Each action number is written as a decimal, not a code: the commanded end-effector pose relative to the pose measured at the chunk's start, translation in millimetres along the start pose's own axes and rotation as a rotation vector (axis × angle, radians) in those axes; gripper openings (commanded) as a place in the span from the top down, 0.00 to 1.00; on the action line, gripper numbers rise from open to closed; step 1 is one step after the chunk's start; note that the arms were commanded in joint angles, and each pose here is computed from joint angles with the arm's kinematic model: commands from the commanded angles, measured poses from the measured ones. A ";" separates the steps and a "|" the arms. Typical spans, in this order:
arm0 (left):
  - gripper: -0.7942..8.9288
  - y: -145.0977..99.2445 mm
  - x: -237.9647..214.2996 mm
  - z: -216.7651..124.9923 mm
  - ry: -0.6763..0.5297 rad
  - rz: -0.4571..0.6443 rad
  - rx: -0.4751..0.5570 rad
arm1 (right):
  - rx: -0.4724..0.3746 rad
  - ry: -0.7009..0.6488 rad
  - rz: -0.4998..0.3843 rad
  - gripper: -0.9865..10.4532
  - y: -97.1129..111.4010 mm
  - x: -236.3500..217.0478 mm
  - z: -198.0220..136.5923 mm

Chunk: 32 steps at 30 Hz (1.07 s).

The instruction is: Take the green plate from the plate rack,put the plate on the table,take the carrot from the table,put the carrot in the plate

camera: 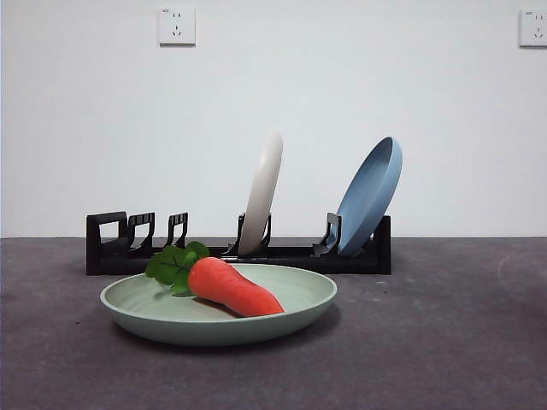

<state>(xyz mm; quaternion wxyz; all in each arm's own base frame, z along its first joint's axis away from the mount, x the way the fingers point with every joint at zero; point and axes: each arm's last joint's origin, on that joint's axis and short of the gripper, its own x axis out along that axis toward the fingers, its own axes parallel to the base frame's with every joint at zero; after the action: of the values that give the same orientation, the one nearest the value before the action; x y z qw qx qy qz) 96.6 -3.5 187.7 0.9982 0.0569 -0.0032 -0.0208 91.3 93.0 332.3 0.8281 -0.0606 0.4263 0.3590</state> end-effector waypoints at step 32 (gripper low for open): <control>0.92 -4.2 -1.7 -39.6 0.202 -0.002 -0.156 | -0.004 -0.005 0.001 0.91 0.4 -0.4 0.2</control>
<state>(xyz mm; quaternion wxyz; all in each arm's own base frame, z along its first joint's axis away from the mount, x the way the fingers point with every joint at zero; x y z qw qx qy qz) 94.7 -3.4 151.8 0.9953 -0.0165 0.0930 -0.0189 91.3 93.0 332.3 0.8281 -0.0606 0.4262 0.3590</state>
